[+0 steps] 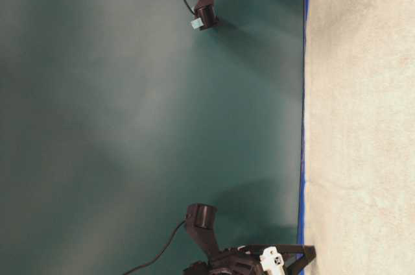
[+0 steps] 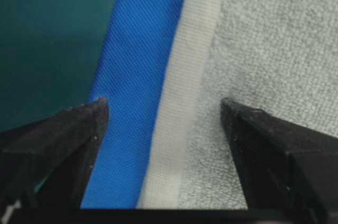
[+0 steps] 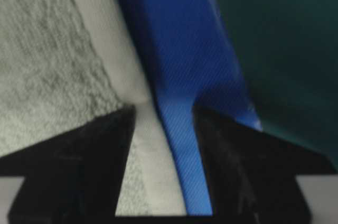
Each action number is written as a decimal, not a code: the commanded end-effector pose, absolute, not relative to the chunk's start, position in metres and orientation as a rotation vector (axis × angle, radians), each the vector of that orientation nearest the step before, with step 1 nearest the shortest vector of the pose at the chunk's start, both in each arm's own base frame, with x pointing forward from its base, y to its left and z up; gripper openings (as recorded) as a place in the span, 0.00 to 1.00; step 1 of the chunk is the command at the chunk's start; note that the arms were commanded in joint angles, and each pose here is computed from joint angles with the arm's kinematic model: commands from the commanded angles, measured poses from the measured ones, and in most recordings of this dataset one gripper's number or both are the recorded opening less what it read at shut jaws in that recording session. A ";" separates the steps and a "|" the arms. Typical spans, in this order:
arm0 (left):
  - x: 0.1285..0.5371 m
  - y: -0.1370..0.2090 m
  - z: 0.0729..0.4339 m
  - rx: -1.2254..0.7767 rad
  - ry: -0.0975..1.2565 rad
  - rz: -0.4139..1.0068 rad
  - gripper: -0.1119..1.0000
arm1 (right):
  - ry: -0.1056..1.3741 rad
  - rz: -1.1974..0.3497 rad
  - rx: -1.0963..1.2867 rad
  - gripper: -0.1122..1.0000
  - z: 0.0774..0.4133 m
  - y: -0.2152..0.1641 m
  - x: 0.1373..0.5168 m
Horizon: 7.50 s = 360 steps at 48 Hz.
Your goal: Fold a bath towel.
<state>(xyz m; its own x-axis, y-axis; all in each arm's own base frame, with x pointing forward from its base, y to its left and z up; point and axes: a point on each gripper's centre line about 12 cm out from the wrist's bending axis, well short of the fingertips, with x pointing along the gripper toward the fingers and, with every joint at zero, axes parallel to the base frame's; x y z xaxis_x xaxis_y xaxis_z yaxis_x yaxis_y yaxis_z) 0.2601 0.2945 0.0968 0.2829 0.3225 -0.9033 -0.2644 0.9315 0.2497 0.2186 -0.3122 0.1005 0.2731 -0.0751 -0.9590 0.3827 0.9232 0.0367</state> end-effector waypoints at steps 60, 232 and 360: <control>0.265 0.251 0.191 0.117 1.168 0.354 0.14 | 1.079 -0.298 0.192 0.15 0.215 -0.242 0.226; 0.251 -0.011 0.131 0.022 1.234 0.157 0.76 | 1.282 -0.481 0.409 0.62 0.125 0.029 0.198; 0.311 -0.167 0.378 -0.187 0.969 0.036 0.17 | 0.746 -1.020 0.046 0.24 0.347 -0.126 0.230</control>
<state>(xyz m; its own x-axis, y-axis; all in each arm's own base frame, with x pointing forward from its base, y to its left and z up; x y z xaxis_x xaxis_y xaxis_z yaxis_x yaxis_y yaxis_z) 0.3074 -0.1634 0.3602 0.5236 -0.0220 -0.8517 -0.1254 0.9868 -0.1025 0.2437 -0.1371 0.3344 0.3003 -0.7501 -0.5892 0.7717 0.5541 -0.3122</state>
